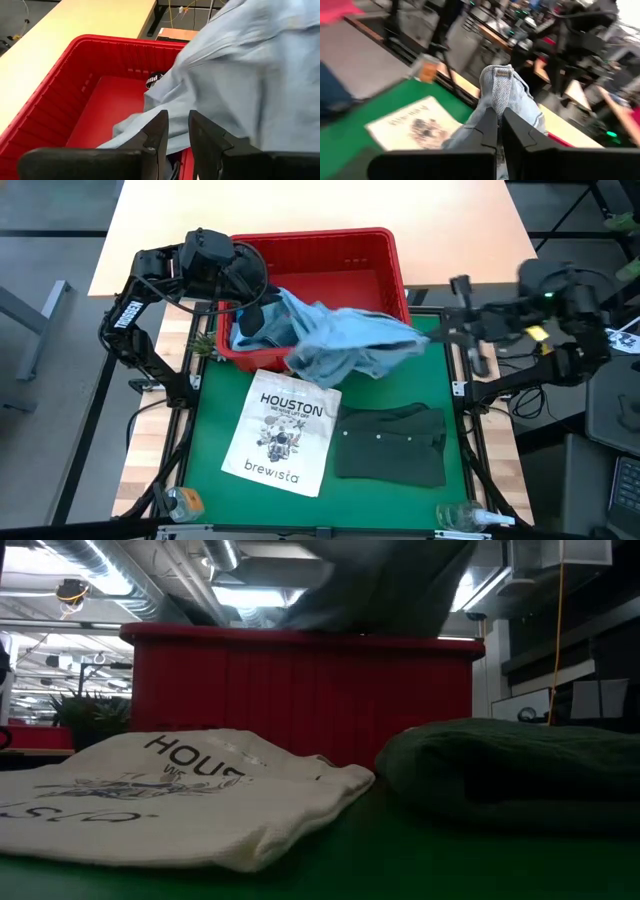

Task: Fold Laundry from Bin
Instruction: Fold the light blue jeans

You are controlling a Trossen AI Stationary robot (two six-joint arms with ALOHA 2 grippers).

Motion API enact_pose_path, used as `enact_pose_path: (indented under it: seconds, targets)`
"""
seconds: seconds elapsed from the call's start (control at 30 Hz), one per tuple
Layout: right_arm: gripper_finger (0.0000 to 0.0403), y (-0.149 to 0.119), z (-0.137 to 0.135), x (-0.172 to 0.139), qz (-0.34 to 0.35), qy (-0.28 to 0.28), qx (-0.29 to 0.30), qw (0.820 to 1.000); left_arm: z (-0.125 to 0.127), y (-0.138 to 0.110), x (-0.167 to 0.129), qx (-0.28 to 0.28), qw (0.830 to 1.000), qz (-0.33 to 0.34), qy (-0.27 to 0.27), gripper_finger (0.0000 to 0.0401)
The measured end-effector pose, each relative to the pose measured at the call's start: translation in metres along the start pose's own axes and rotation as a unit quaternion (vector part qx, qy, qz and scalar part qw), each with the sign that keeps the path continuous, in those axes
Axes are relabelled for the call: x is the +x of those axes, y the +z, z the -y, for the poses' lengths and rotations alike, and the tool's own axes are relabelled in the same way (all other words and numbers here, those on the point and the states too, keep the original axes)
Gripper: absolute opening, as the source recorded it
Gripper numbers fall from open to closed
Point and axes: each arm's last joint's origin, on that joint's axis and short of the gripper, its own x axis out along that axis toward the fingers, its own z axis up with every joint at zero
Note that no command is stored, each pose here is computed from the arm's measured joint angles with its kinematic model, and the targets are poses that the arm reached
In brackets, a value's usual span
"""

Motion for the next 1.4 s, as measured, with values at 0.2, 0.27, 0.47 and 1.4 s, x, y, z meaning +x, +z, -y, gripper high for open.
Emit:
enact_pose_path:
  seconds: [0.2, 0.27, 0.47, 1.4]
  targets:
    - [0.0005, -0.006, -0.017, -0.023, -0.022, 0.054, 0.026, 0.998, 0.0, 0.0, 0.0, 0.0, 1.0, 0.0, 0.0, 0.0056]
    - [0.0008, -0.011, -0.021, -0.025, -0.045, 0.076, 0.037, 0.995, 0.0, 0.0, 0.0, 0.0, 1.0, 0.0, 0.0, 0.0052]
    - [0.0009, -0.024, -0.034, -0.033, -0.113, 0.129, 0.071, 0.983, 0.002, -0.001, 0.003, 0.002, 1.0, -0.006, -0.009, 0.0045]
    - [0.0025, -0.035, -0.045, -0.034, -0.163, 0.173, 0.22, 0.946, 0.015, -0.043, 0.089, 0.03, 0.988, -0.148, -0.02, 0.0043]
